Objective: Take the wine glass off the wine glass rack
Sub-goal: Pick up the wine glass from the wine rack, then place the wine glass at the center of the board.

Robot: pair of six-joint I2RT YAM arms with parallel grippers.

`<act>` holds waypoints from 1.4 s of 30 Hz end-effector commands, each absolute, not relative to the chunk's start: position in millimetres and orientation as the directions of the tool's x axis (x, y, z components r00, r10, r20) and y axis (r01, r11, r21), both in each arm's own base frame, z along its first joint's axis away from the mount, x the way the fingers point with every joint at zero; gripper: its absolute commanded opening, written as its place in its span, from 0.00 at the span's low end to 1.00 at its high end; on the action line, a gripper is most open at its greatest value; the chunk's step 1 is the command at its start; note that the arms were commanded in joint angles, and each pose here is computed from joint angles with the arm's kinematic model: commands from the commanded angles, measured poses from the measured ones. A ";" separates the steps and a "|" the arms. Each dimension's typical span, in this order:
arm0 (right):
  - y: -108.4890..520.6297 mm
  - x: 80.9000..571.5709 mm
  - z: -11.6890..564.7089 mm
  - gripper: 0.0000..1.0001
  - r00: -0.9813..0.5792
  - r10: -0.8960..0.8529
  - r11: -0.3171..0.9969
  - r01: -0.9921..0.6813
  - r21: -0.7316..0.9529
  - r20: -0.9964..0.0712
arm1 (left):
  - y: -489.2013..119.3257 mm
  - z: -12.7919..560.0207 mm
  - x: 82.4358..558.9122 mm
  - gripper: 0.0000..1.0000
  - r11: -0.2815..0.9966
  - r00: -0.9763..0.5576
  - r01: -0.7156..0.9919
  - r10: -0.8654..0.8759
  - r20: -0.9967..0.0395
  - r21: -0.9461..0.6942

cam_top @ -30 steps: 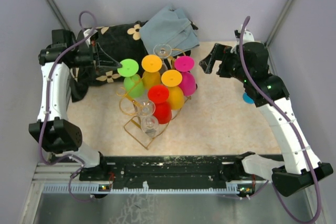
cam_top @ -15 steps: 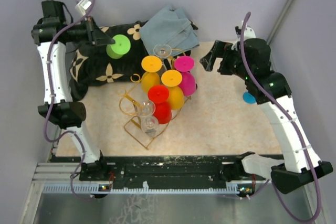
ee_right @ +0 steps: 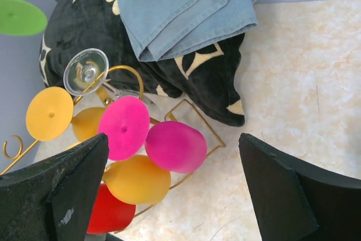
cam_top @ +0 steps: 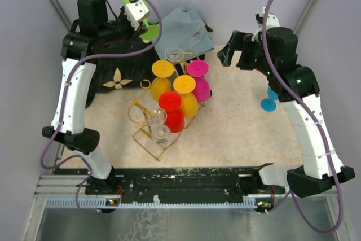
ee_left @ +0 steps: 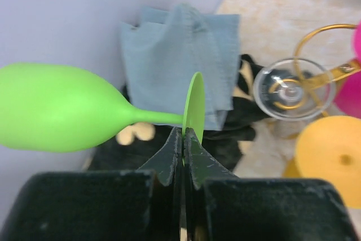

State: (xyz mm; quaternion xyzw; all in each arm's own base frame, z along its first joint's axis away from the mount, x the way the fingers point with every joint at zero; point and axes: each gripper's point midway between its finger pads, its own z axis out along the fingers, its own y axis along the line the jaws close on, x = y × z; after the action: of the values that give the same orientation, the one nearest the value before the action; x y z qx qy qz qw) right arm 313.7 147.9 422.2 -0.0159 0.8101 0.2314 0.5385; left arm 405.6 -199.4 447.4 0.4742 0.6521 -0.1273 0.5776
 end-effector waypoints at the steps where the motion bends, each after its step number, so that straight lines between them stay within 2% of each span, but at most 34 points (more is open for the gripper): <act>1: 145.5 309.6 440.5 0.98 -0.376 0.216 0.895 -0.292 0.336 -0.901 | -185.9 491.9 418.7 0.00 0.490 0.338 0.563 0.598 -0.727 0.666; 6: 144.0 308.8 438.3 0.98 -0.375 0.221 0.897 -0.284 0.338 -0.900 | -189.9 507.8 413.8 0.00 0.446 0.426 0.474 0.639 -0.641 0.759; 10: 139.4 312.4 443.6 0.98 -0.369 0.229 0.907 -0.256 0.335 -0.901 | -216.5 521.0 391.8 0.00 0.351 0.549 0.408 0.643 -0.534 0.843; 14: 133.7 322.5 465.7 0.98 -0.348 0.246 0.910 -0.237 0.339 -0.905 | -257.0 516.2 354.9 0.00 0.209 0.674 0.359 0.617 -0.407 0.910; 17: 125.5 326.0 504.9 0.98 -0.290 0.268 0.906 -0.249 0.343 -0.919 | -288.6 506.1 324.0 0.00 0.106 0.756 0.303 0.578 -0.307 0.947; 22: 114.6 319.8 540.3 0.98 -0.238 0.288 0.899 -0.267 0.348 -0.927 | -342.2 500.2 264.3 0.00 -0.011 0.868 0.197 0.467 -0.169 0.980; 28: 90.1 287.4 552.0 0.98 -0.159 0.317 0.913 -0.217 0.346 -0.935 | -385.7 486.4 206.8 0.00 -0.074 0.920 0.187 0.362 -0.148 0.980; 35: 63.5 225.2 563.5 0.98 -0.087 0.311 0.928 -0.187 0.323 -0.946 | -406.4 430.9 162.4 0.00 -0.176 0.943 0.205 0.299 -0.146 0.963; 42: 55.4 189.0 537.9 0.98 -0.157 0.276 0.937 -0.176 0.302 -0.948 | -418.1 395.8 136.3 0.00 -0.233 0.947 0.232 0.275 -0.165 0.945</act>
State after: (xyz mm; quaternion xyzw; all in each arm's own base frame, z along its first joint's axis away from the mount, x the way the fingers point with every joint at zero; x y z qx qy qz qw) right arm 197.9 58.4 556.3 0.0417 0.7189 0.1874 0.6681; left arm 145.1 -417.3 384.4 0.7998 0.1630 0.0177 0.5775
